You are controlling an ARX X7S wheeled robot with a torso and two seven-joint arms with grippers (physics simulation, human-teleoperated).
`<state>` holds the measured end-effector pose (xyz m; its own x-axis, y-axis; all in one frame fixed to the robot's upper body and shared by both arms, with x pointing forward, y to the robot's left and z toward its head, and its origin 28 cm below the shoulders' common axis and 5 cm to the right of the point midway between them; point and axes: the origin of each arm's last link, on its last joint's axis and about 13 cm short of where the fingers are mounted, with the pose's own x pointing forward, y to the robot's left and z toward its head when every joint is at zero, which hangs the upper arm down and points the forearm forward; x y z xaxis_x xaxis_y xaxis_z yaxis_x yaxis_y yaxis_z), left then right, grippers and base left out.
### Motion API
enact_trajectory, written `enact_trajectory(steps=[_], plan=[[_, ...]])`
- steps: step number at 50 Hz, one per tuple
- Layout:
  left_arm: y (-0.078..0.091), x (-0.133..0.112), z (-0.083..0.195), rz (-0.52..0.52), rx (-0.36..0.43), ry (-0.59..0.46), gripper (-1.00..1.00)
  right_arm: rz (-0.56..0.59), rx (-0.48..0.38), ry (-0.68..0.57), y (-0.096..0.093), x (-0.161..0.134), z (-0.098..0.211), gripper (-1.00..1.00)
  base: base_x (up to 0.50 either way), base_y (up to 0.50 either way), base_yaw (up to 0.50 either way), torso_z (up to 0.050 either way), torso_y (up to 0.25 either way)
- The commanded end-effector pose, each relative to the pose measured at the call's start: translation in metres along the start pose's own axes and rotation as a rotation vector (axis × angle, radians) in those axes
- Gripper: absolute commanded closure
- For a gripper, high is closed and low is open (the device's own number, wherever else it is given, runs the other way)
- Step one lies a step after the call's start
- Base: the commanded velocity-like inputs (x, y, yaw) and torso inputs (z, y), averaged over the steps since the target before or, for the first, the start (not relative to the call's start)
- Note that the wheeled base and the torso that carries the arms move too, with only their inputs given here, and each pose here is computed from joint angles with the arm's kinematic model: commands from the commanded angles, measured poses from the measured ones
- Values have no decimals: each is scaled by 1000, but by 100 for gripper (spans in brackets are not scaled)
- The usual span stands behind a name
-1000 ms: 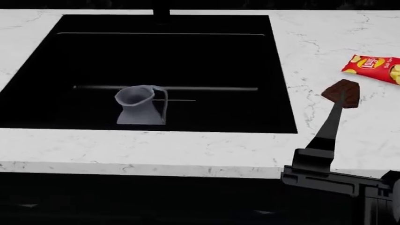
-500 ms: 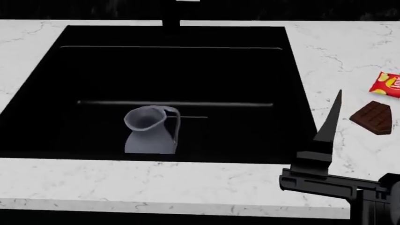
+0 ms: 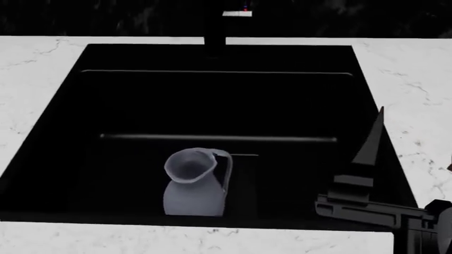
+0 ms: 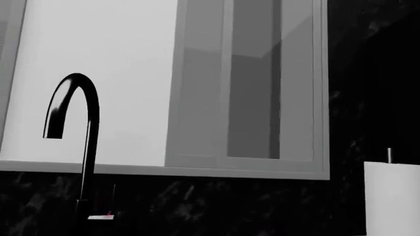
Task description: Turn the sink spout to the right.
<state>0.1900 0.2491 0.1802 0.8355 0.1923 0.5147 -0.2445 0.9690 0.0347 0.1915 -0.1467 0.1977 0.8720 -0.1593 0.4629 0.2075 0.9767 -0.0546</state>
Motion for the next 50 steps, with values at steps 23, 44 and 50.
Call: enact_trajectory(steps=[23, 44, 50], plan=[[-1, 0, -1, -12, 2, 5, -100, -3, 6, 7, 0, -1, -3, -100, 252, 0, 0, 0, 1], [-2, 0, -1, -19, 0, 3, -100, -10, 3, 8, -1, -1, -2, -100, 136, 57, 0, 0, 0], [-3, -1, -2, -23, 2, 8, -100, -8, 2, 6, -1, -2, -4, -100, 0, 0, 0, 0, 0]])
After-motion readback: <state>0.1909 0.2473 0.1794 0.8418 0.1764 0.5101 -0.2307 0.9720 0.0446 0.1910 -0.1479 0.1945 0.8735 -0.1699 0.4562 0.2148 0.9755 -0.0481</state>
